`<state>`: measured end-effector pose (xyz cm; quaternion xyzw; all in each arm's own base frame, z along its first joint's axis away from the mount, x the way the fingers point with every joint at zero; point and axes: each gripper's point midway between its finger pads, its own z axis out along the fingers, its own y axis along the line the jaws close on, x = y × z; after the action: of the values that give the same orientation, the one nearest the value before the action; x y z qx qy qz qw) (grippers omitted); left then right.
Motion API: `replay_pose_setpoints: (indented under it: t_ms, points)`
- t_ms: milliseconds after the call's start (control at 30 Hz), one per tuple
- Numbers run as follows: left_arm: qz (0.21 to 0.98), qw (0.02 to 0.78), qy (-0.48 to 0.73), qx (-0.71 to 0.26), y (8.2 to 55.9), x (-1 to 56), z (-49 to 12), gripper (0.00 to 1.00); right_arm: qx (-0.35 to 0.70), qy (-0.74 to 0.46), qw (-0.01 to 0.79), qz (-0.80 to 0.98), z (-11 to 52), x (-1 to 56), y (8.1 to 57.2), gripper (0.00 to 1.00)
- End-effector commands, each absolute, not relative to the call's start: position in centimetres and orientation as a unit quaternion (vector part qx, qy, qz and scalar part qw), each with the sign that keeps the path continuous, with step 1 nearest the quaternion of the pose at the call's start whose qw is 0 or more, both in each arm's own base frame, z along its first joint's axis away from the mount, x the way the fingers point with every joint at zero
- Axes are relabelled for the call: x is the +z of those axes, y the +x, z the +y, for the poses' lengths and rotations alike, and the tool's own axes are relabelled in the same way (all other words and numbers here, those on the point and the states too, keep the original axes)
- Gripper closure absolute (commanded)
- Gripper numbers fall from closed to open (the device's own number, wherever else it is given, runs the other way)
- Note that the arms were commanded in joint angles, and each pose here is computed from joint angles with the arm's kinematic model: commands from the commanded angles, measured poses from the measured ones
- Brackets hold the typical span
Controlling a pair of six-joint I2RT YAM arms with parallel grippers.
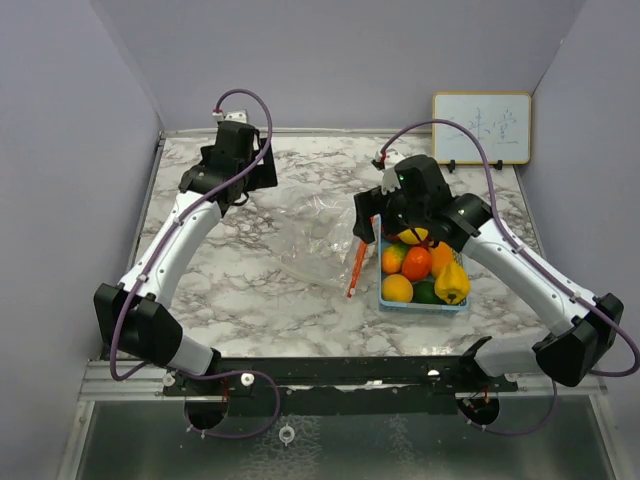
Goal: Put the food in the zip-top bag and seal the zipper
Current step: Pick up the zipper food storage bag at the center of the board.
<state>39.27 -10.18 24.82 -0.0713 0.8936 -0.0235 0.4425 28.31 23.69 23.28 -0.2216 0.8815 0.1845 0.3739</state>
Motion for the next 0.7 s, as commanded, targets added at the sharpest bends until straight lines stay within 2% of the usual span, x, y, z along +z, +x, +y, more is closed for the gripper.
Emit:
replay_pose_setpoints:
  t_ms: [0,167,433,667]
  points:
    - [0.862,0.499,-0.081,-0.019,39.0,29.1,-9.2,0.01,0.184,-0.209,0.432,0.858,23.1,27.5,28.7,0.01]
    - [0.845,0.529,-0.037,-0.066,37.9,30.7,-10.5,0.01,0.185,-0.216,0.451,0.846,23.4,28.6,29.3,0.01]
    - [0.807,0.544,0.057,-0.223,34.5,31.5,-15.8,0.01,0.243,-0.237,0.422,0.841,26.9,27.5,29.9,0.01]
    - [0.815,0.523,0.082,-0.235,31.2,28.8,-17.2,0.08,0.251,-0.255,0.38,0.853,30.0,23.0,32.2,0.04]
